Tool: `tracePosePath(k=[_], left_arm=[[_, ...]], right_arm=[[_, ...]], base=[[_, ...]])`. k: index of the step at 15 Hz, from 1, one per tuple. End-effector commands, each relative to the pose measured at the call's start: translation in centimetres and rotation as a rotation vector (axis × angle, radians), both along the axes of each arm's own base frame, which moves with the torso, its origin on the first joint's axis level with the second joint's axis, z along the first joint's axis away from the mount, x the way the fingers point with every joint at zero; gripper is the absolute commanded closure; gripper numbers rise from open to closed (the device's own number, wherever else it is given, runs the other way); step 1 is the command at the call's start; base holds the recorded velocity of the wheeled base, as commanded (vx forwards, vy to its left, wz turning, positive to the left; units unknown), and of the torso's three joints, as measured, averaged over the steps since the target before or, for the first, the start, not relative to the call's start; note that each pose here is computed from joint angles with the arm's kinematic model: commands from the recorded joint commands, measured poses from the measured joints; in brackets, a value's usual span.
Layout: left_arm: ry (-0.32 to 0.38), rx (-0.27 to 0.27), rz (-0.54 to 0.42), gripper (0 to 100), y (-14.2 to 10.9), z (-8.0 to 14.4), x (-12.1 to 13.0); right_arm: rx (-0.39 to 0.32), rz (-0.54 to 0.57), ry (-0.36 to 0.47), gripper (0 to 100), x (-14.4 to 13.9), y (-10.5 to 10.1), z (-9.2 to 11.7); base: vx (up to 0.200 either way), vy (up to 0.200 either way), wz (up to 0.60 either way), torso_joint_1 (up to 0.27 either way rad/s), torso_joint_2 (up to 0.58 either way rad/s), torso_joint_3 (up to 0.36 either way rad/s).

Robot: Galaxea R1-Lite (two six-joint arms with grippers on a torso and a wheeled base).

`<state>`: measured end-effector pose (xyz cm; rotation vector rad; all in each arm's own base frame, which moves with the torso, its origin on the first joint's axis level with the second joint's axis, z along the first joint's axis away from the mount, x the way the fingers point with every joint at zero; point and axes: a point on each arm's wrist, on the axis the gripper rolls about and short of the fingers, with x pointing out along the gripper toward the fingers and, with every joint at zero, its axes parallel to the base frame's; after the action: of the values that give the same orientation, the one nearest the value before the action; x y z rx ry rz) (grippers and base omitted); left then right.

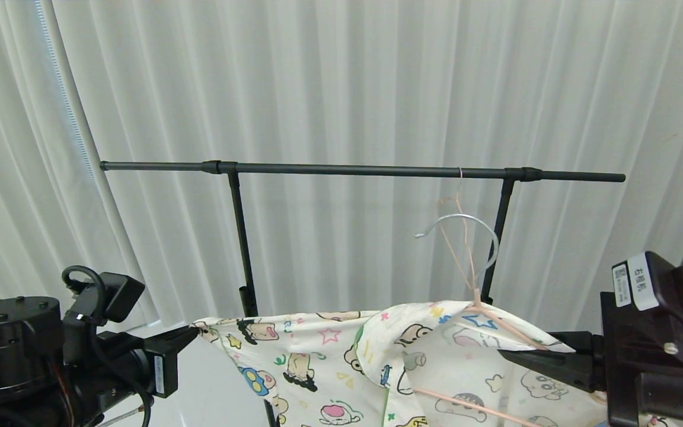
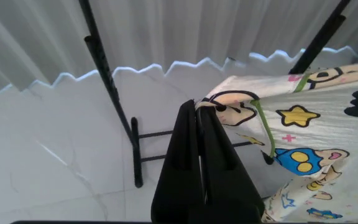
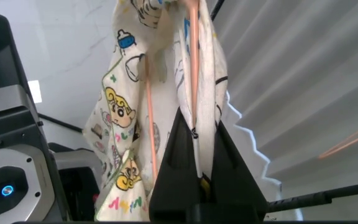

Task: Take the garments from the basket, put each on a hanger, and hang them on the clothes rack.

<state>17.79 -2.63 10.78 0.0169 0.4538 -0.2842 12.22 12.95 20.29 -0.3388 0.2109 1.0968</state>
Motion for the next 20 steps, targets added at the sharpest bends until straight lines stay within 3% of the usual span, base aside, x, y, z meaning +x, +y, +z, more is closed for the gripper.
tracePosePath(k=[1,2,3,9,13,16,20], left_arm=[[-0.016,0.001,-0.012,100,-0.3,0.3,-0.1],[-0.026,-0.001,-0.025,100,-0.5,0.5,-0.3],[-0.028,-0.001,-0.033,0,-0.6,0.5,-0.3],[-0.126,-0.008,-0.069,0,-1.0,2.1,-1.7],[-0.173,0.155,-0.017,0,-0.7,2.3,-1.7],[-0.176,0.178,0.003,0,-0.6,2.3,-1.7],[-0.195,0.167,0.0,0,-0.7,2.6,-2.0]], right_arm=[[0.0,0.0,0.0,100,0.1,0.1,0.0],[-0.003,-0.001,0.001,100,0.1,0.1,0.0],[-0.006,-0.003,0.004,100,0.2,0.2,-0.1],[-0.041,-0.192,0.013,100,4.1,0.3,0.1],[-0.034,-0.391,0.084,100,8.9,3.8,0.2],[0.015,-0.501,0.111,100,11.9,6.0,0.5],[0.037,-0.587,0.137,100,13.7,7.2,0.0]], base=[[0.0,0.0,0.0,0.0,0.0,0.0],[0.0,0.0,0.0,0.0,0.0,0.0],[0.0,0.0,0.0,0.0,0.0,0.0],[0.0,0.0,0.0,0.0,0.0,0.0],[0.0,0.0,0.0,0.0,0.0,0.0],[0.0,0.0,0.0,0.0,0.0,0.0],[0.0,0.0,0.0,0.0,0.0,0.0]])
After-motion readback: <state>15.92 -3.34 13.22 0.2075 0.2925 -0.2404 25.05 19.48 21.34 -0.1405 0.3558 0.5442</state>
